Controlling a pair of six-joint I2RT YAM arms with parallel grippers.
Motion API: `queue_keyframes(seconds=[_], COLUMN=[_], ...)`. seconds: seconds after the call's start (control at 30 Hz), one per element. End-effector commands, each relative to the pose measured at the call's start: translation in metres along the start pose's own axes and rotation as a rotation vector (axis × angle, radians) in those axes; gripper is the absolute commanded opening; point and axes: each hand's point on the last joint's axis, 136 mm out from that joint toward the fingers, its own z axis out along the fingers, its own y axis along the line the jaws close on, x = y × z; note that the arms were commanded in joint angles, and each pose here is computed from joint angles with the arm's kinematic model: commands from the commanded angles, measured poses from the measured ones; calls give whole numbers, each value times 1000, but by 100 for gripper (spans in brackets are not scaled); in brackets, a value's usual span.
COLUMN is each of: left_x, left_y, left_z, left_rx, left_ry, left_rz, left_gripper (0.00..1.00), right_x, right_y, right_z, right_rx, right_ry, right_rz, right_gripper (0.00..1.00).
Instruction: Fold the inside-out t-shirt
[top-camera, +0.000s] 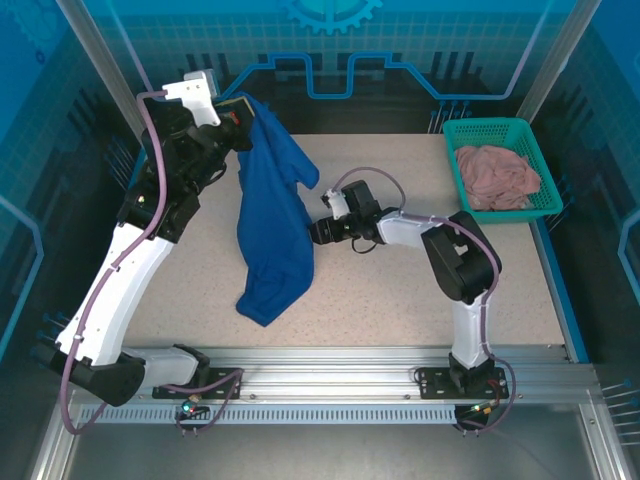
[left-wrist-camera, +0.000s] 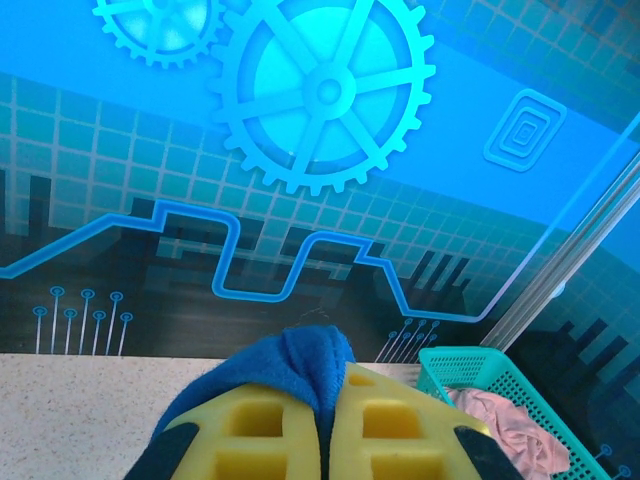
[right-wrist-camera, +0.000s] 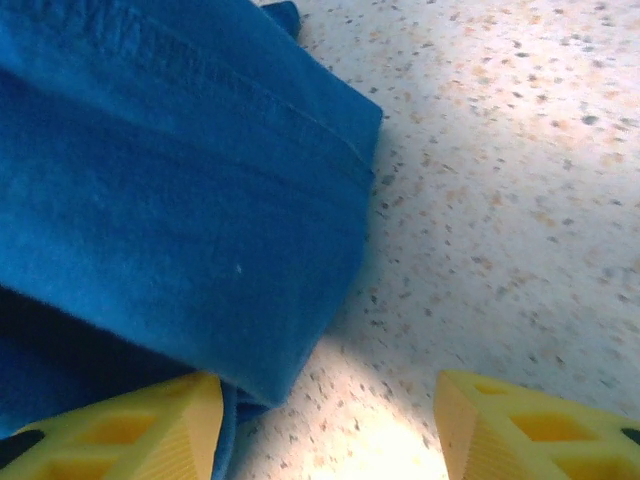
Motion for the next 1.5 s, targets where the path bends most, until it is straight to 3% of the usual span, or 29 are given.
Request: queue_keyframes(seconds=[0.0,0.1,0.23,0.27,0.43,0.5,0.6,0.77,0.9,1.23,1.33,1.47], left_x=[-21,-21,-21,-22,-36,-41,-32,-19,-38,-95,-79,-22], left_y=[-9,-9,-5,-3,39,57,71,98,122,128,134,150], left_z=[-11,-11,-10,-10,-12,-8,13,46,41,14,38,101], left_rx=[41,39,28,20,-90,-124,-166,-248,-305,-360,-344,-330], left_ry=[-65,-64,-67,-71,-111,-140,-114,-76,-110,-211,-162,-11], left_rz=[-18,-15,-16,-16,-51,-71,-57,-35,-33,63,48,29], left_gripper=[0,0,0,0,0,0,0,0,0,0,0,5], right_x=[-15,-19,-35,-42,-69,-64,-41,-22,-19,-26,-34,-50], right_y=[18,20,25,23,8,15,32,48,62,153,150,114], right_z=[10,19,17,6,-123,-174,-211,-239,-261,-307,-300,-263], right_rx=[-111,-147,-168,-134,39,89,104,108,108,-220,-232,-166], right_ry=[-17,-25,-36,-49,-209,-241,-220,-186,-175,-229,-233,-202], right_rz=[-32,-30,-60,-82,-96,-117,-109,-70,-91,-207,-164,20], right_gripper=[58,49,6,0,0,0,0,0,0,0,0,0])
